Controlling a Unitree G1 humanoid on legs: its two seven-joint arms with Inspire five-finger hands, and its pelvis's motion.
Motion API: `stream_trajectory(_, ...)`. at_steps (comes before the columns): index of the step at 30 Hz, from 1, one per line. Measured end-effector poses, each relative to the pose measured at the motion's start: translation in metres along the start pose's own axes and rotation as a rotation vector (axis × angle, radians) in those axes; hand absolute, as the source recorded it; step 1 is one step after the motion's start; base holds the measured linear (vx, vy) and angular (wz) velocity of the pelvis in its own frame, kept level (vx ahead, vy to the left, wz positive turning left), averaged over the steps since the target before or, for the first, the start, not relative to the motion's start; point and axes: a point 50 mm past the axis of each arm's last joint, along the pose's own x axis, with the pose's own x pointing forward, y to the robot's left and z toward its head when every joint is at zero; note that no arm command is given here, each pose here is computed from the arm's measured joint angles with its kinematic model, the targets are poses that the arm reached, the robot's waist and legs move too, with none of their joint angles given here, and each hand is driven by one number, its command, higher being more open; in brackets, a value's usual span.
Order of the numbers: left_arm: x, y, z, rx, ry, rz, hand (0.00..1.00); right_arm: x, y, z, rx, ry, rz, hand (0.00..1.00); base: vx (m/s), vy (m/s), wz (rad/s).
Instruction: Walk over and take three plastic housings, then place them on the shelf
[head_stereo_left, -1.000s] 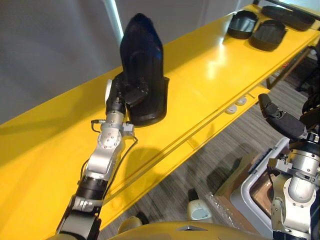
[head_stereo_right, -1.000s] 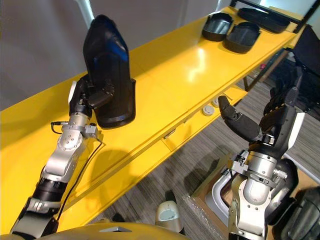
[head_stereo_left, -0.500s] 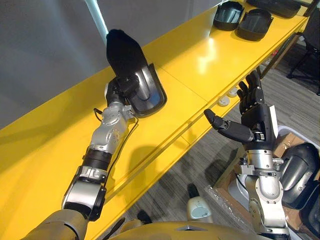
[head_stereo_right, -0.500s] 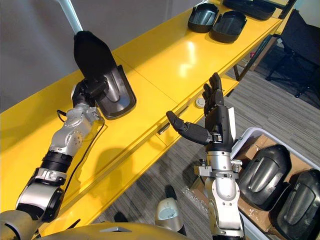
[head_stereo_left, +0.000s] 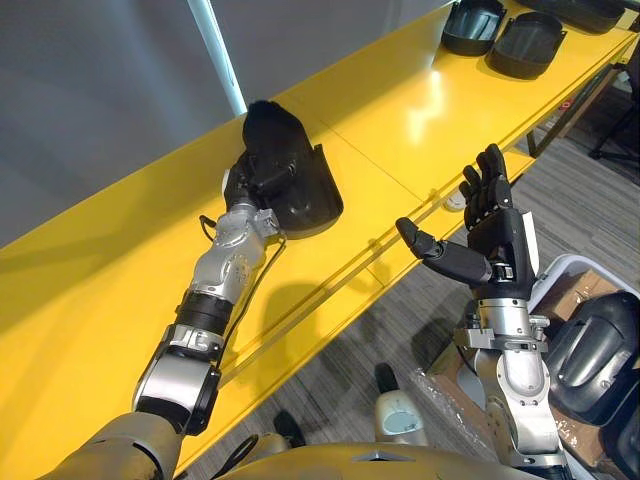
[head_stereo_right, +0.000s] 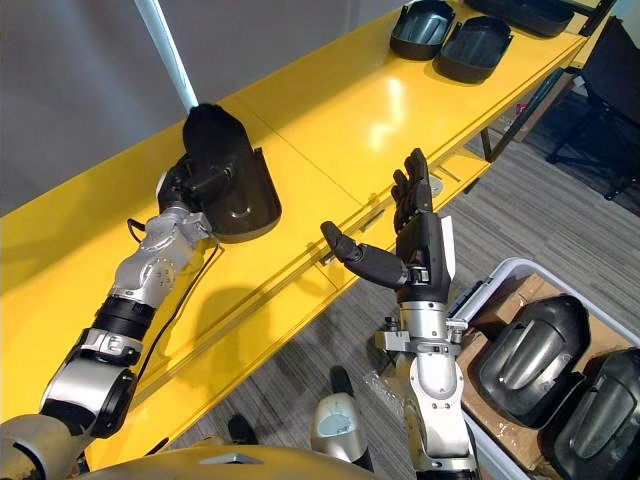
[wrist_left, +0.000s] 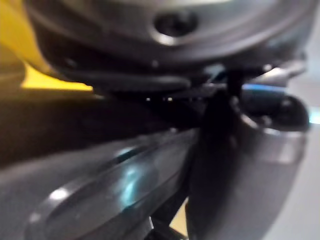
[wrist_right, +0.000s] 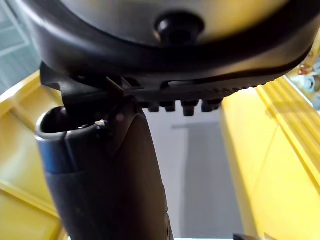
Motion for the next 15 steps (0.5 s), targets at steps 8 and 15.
stream_trajectory(8, 0.003, -0.009, 0.008, 0.069, -0.043, 0.063, 1.0, -0.002, 0.0, -0.012, 0.002, 0.055, -0.016, 1.0, -0.01, -0.005, 0.0)
stream_trajectory(15, 0.007, -0.002, 0.013, 0.28, -0.133, 0.232, 1.0, -0.004, 0.004, -0.016, 0.017, 0.076, -0.005, 1.0, 0.0, -0.008, 0.04)
